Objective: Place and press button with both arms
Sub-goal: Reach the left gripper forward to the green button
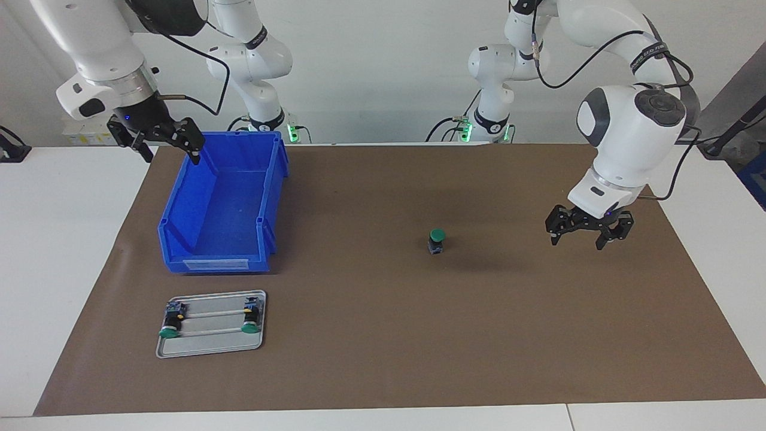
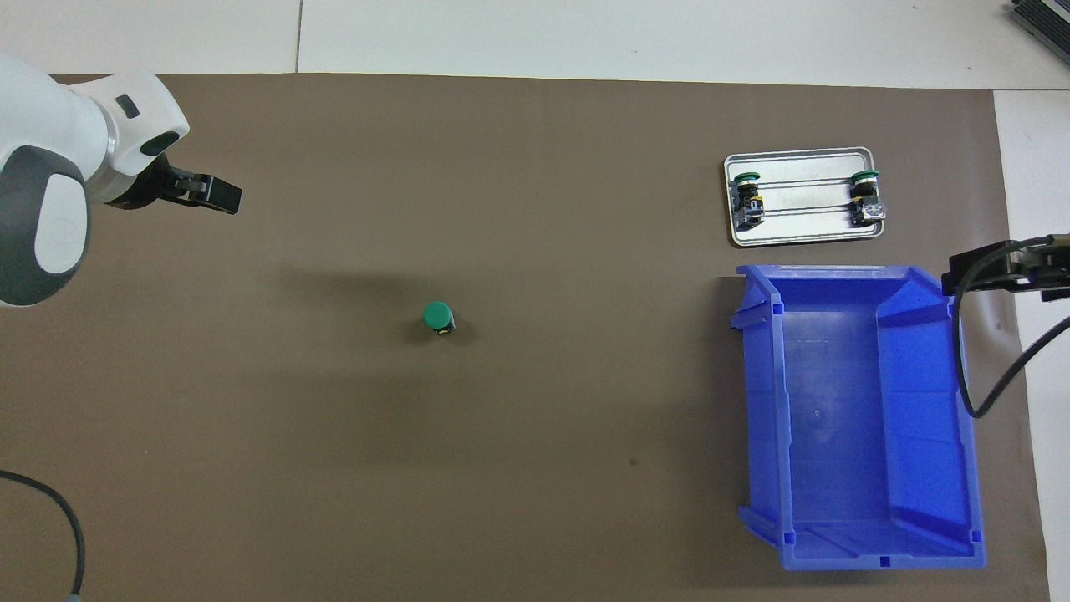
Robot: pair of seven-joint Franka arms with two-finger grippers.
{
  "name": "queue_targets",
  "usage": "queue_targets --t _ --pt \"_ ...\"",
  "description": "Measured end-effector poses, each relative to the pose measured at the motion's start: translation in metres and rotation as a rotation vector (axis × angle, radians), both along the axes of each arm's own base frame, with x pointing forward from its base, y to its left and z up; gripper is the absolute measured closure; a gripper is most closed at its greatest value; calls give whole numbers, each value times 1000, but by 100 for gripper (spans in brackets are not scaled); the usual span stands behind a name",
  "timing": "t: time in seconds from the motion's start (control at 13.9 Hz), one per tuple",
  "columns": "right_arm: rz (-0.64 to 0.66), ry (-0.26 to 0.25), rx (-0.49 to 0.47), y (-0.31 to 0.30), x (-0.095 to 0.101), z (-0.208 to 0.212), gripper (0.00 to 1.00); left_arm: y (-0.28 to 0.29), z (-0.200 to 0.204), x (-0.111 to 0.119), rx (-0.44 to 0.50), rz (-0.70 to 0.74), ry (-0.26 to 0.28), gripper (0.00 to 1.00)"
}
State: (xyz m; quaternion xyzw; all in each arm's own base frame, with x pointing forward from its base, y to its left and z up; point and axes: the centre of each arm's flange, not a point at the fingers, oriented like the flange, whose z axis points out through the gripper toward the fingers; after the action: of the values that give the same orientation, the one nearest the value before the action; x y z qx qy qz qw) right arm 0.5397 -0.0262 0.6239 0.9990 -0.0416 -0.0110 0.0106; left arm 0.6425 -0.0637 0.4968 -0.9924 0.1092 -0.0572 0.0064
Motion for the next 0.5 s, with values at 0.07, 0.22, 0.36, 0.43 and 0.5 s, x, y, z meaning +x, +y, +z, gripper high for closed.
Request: queue_targets --t 0.07,0.22,0.36,0.43,0.5 --pt "-1 0 0 0 0 0 0 2 1 -1 -33 28 9 0" --pt "-5 1 0 -3 0 -1 0 12 4 -5 -65 76 40 0" --pt "-8 2 0 -4 0 -1 0 20 8 -13 -65 99 81 0" --pt "-8 3 0 -4 -1 -1 0 22 16 -16 -64 103 101 0" --pt "-8 3 0 -4 -1 -1 0 24 28 -19 -62 104 121 0"
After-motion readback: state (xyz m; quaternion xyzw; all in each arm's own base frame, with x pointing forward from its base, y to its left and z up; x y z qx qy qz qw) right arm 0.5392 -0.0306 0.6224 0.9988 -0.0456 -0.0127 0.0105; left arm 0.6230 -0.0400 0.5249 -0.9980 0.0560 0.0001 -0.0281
